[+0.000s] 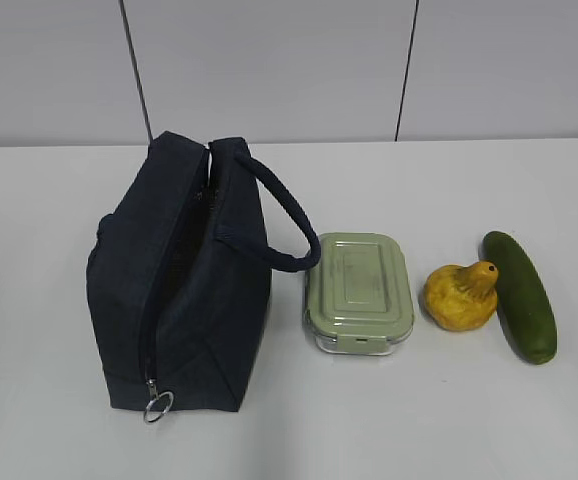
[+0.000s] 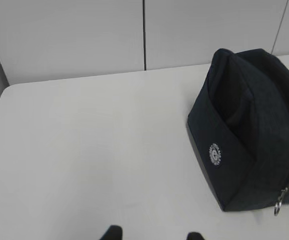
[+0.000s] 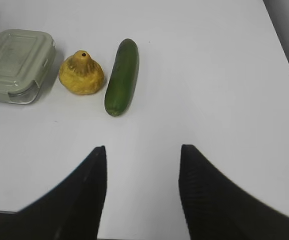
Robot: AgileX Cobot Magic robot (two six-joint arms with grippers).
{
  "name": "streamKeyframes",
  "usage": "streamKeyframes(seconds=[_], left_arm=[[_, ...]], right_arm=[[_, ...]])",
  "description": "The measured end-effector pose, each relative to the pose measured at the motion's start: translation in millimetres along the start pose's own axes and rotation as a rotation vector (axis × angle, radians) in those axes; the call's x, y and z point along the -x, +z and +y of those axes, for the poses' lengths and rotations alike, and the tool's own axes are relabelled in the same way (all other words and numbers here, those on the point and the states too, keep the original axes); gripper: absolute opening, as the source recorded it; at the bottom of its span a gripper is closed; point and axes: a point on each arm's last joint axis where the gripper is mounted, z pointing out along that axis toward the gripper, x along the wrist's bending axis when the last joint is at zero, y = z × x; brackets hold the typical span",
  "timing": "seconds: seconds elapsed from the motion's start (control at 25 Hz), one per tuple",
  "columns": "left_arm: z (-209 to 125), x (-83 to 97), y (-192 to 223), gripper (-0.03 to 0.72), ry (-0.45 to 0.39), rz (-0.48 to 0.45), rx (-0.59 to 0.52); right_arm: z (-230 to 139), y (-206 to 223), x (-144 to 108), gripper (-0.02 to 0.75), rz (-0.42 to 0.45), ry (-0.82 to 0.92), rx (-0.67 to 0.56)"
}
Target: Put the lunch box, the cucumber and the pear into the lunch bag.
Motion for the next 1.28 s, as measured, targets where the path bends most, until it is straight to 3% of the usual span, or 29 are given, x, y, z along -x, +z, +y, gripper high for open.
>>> streamKeyframes(seconds=[0.16,0.36,0.44,0.76,1.0,1.28], left_arm=[[49,7.9,24,0.241,0.008,-0.103,-0.102],[94,33.9,80,0.273,0.003,-0.337,-0.281],[107,40.4,101,0.277,0.007,-0.390,-0.328],[112,50.9,161,0.288,0.091,-0.472,-0.425],[108,57.6,185,0.288,0.073,-0.527,-0.466],[107,59.7,201,0.288,0.059,-0.531,-0.472]], right_arm=[[38,25,-2,0.371,0.023,0.022,-0.115],[80,63,-6,0.371,0.060,0.058,-0.251],[93,78,-8,0.371,0.074,0.068,-0.295],[133,144,-13,0.371,0.093,0.079,-0.438],[138,203,-20,0.371,0.123,0.099,-0.578],[148,246,-23,0.371,0.131,0.087,-0.606]])
